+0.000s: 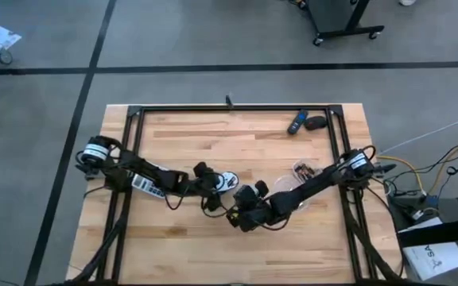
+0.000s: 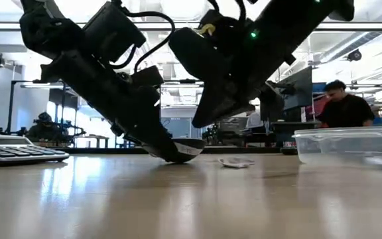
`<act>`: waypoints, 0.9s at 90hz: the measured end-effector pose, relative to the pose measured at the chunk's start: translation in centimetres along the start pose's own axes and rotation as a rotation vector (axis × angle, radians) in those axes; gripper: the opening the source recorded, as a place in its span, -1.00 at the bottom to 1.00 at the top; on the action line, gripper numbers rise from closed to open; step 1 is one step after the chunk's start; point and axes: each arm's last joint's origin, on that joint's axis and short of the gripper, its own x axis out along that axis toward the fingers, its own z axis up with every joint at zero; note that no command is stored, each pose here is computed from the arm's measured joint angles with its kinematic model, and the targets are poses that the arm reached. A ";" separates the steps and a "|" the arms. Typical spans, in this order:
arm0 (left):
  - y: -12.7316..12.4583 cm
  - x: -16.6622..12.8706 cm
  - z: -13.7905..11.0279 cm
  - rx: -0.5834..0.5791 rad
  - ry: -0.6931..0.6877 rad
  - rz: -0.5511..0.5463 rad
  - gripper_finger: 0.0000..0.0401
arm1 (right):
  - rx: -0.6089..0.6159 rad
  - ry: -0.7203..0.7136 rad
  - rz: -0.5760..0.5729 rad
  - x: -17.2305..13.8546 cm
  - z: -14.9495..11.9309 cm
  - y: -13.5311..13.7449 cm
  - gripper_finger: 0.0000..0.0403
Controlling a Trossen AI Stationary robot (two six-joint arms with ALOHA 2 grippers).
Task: Insert battery
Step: Close the black/white mouse battery compartment
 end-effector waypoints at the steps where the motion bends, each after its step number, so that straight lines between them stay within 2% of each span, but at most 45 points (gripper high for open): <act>1: 0.0 0.0 0.0 -0.019 -0.001 -0.005 0.49 | 0.007 0.002 -0.005 0.0 0.1 0.0 -1.00; 6: -0.1 0.0 0.2 -0.095 -0.013 -0.017 0.49 | 0.043 0.026 -0.026 0.0 0.4 -0.1 -0.97; 11: -0.2 0.0 0.3 -0.120 -0.024 -0.026 0.49 | 0.076 0.052 -0.042 0.1 0.9 -0.2 -0.92; 34: -0.2 0.0 0.3 -0.125 -0.027 -0.020 0.50 | 0.187 0.141 -0.052 0.0 1.7 -0.1 -0.42; 46: 0.0 0.0 0.1 -0.112 -0.003 -0.004 0.49 | 0.228 0.143 -0.064 0.2 1.7 -0.3 -0.25; 60: 0.3 0.1 0.0 -0.104 0.012 0.017 0.49 | 0.220 0.166 -0.072 0.8 2.3 -0.8 -0.20; 81: 0.4 0.1 -0.1 -0.098 0.023 0.020 0.50 | 0.157 0.186 -0.092 0.7 2.1 -1.1 -0.27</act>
